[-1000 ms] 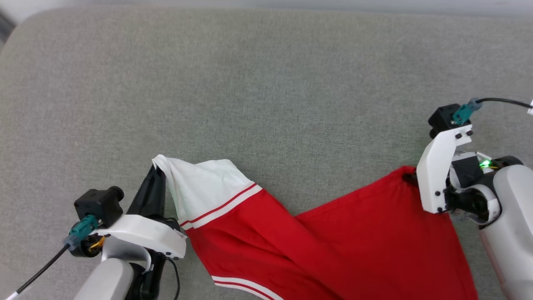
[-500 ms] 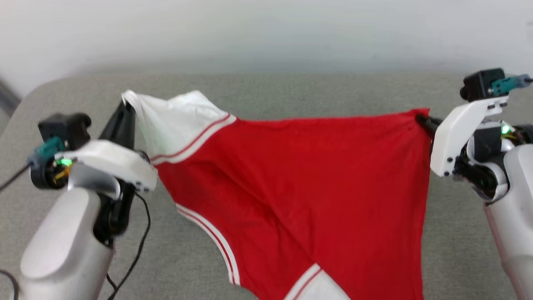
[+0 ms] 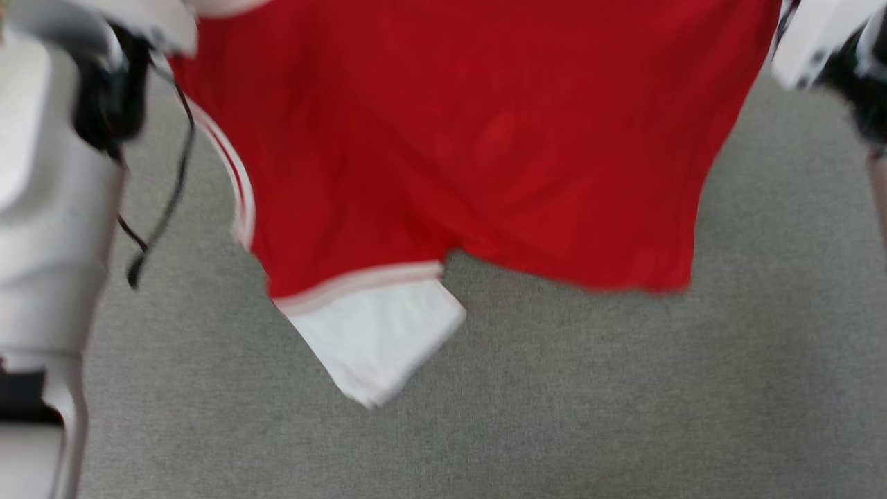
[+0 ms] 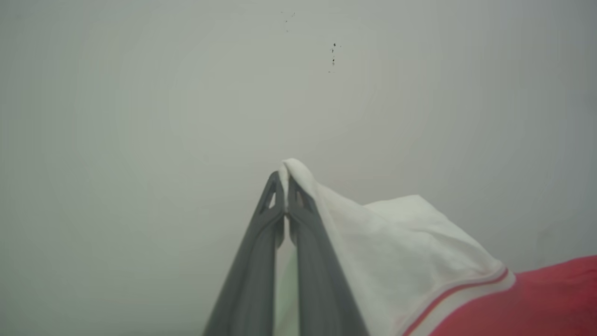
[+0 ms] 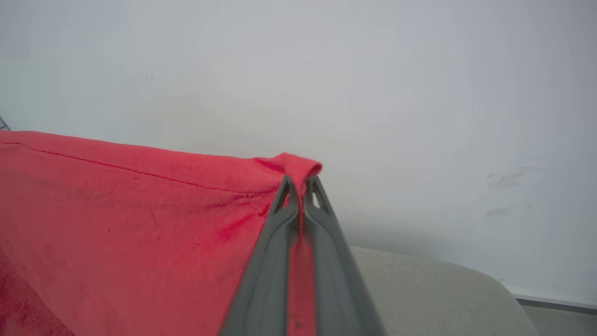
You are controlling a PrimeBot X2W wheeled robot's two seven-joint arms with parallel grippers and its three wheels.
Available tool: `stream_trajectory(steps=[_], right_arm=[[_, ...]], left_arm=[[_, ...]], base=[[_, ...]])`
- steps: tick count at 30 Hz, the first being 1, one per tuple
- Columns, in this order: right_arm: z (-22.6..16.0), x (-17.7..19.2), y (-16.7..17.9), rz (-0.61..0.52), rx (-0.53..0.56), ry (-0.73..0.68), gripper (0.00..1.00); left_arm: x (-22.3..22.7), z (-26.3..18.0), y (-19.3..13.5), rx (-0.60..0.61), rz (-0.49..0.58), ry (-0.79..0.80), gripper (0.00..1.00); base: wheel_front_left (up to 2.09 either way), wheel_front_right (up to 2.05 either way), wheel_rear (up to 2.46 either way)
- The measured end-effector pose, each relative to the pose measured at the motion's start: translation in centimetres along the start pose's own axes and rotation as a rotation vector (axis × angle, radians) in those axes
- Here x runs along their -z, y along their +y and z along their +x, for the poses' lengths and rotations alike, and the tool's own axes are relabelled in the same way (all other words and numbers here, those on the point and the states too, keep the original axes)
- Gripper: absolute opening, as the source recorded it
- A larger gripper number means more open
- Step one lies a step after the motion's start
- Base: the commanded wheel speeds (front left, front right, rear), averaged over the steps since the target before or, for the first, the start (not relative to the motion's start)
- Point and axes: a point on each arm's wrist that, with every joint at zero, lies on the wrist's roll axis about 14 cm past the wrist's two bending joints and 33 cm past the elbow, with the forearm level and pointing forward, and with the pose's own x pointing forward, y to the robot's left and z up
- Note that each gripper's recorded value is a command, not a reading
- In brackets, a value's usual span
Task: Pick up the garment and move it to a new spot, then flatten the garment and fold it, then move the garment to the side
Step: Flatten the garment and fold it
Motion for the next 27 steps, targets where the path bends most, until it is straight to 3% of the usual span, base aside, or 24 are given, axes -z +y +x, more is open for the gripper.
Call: stream_trajectory(steps=[4,11,18,27], right_arm=[[3.5,-3.5,-0.5,-0.033,0.005,-0.095,0.0],[9.2,-5.8,-1.1,-0.07,0.004,-0.207,0.0],[13.9,-3.0,-1.5,-0.089,-0.001,-0.192,0.0],[17.3,4.8,-1.6,-0.064,-0.012,-0.054,0.0]], left_arm=[[-2.0,4.3,0.3,0.009,0.037,-0.087,0.0],[-2.2,10.3,1.7,0.01,0.098,-0.169,0.0],[3.1,13.6,3.1,-0.002,0.099,-0.129,0.0],[12.8,13.8,4.8,-0.032,0.039,0.022,0.0]], base=[[0.0,0.0,0.0],[0.0,0.0,0.0],[0.0,0.0,0.0],[0.0,0.0,0.0]])
